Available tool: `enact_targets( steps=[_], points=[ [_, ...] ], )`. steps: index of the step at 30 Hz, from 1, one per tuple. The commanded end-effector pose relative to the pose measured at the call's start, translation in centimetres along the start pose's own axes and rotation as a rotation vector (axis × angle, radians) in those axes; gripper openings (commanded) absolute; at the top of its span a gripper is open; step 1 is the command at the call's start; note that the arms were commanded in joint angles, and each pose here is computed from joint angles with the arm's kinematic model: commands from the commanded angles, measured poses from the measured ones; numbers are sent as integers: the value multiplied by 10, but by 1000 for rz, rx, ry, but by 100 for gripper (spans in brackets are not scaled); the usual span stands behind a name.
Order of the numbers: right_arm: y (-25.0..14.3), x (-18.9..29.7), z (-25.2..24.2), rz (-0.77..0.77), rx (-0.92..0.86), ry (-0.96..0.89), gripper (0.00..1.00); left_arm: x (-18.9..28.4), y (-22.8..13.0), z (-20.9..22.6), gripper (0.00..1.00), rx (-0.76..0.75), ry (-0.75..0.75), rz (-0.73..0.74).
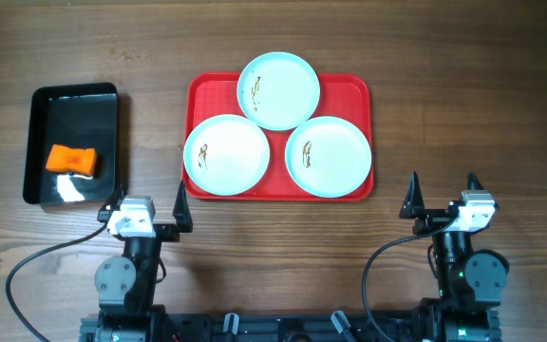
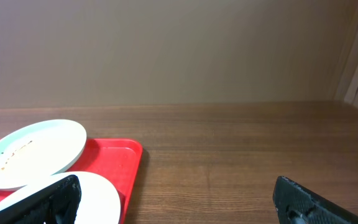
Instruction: Clean dirty plates on tray and stack at the side
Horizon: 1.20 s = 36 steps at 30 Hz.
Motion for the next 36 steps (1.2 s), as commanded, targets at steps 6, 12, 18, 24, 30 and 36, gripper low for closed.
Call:
enact_targets(
  steps=[6,12,18,24,30,36],
  points=[
    [-2,0,-1,-4,-14,-6,99,0,-1,2,100,13,18,-2],
    [-2,0,-1,-4,-14,-6,100,0,-1,2,100,13,18,-2],
    [-2,0,-1,-4,-14,-6,100,0,-1,2,100,13,18,-2],
    [-2,0,-1,-4,-14,-6,100,0,-1,2,100,13,18,-2],
    [-2,0,-1,-4,-14,-6,100,0,-1,2,100,13,18,-2],
    [-2,0,-1,-4,-14,-6,100,7,18,-33,100,163,-344,-94]
  ],
)
Point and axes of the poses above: each gripper's point midway between its finger pads, its own x axis back along the fingers, its own z axis along the line the jaws close on, y = z × x, the point moved 7 cm from there along x, back along the fingers, and after that the axes turned 7 degrees about -x, right-handed, at the moved point
